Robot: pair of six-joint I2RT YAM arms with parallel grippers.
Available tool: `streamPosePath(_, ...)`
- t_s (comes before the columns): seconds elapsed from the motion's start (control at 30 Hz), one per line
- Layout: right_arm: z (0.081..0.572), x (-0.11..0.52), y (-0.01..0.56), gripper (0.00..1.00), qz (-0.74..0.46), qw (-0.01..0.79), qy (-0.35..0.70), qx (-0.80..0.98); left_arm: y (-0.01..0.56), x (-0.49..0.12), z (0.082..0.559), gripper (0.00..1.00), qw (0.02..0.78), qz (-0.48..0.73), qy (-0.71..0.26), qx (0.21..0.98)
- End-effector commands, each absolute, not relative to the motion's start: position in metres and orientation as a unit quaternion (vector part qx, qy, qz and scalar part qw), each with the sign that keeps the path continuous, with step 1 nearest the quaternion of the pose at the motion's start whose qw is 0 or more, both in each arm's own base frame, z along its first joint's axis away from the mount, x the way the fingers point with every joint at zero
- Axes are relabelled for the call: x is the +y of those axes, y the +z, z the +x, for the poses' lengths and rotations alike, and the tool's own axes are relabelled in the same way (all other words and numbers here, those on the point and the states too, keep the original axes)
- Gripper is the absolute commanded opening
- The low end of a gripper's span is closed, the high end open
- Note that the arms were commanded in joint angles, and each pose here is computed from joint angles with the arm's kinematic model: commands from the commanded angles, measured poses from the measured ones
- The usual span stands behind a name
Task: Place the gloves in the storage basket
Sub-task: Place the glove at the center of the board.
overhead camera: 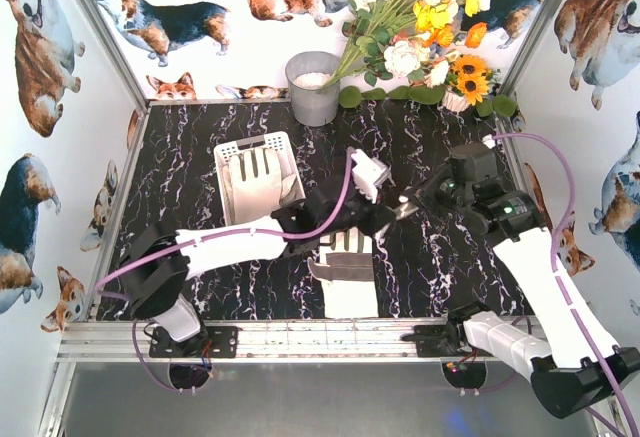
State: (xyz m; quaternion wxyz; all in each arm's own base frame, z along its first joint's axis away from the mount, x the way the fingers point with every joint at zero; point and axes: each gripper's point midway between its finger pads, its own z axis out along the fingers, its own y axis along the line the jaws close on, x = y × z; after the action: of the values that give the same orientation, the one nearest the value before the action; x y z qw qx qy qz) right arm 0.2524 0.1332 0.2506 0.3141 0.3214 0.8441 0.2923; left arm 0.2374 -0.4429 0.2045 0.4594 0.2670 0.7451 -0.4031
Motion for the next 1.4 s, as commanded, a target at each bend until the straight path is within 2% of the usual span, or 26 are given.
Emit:
streamPosePath(0.0,0.237,0.105,0.252,0.0,0.349,0.308,0.209,0.86,0.201,-0.468,0.219,0.0,0.37,0.293,-0.468,0.747)
streamPosePath(0.1,0.234,0.093,0.228,0.0,0.371,0.272,0.143,0.876,0.191,-0.474,0.226,0.0,0.308,0.264,-0.517,0.754)
streamPosePath(0.23,0.248,0.094,0.207,0.0,0.376,0.256,0.115,0.883,0.193,-0.479,0.245,0.0,0.3,0.226,-0.548,0.748)
streamPosePath(0.4,0.275,0.089,0.192,0.0,0.394,0.277,0.092,0.872,0.156,-0.468,0.275,0.07,0.313,0.221,-0.454,0.805)
streamPosePath(0.57,0.291,0.097,0.207,0.0,0.387,0.289,0.109,0.869,0.165,-0.462,0.278,0.03,0.34,0.228,-0.435,0.802)
streamPosePath(0.83,0.274,0.092,0.234,0.0,0.341,0.306,0.113,0.882,0.197,-0.459,0.252,0.0,0.325,0.253,-0.452,0.791)
streamPosePath(1.03,0.238,0.1,0.249,0.0,0.271,0.273,0.138,0.913,0.222,-0.464,0.215,0.0,0.279,0.247,-0.482,0.793)
streamPosePath(1.2,0.199,0.105,0.242,0.0,0.214,0.181,0.131,0.951,0.233,-0.467,0.184,0.0,0.22,0.2,-0.527,0.796)
streamPosePath(1.37,0.165,0.121,0.24,0.0,0.185,0.1,0.169,0.963,0.243,-0.481,0.15,0.0,0.184,0.189,-0.548,0.794)
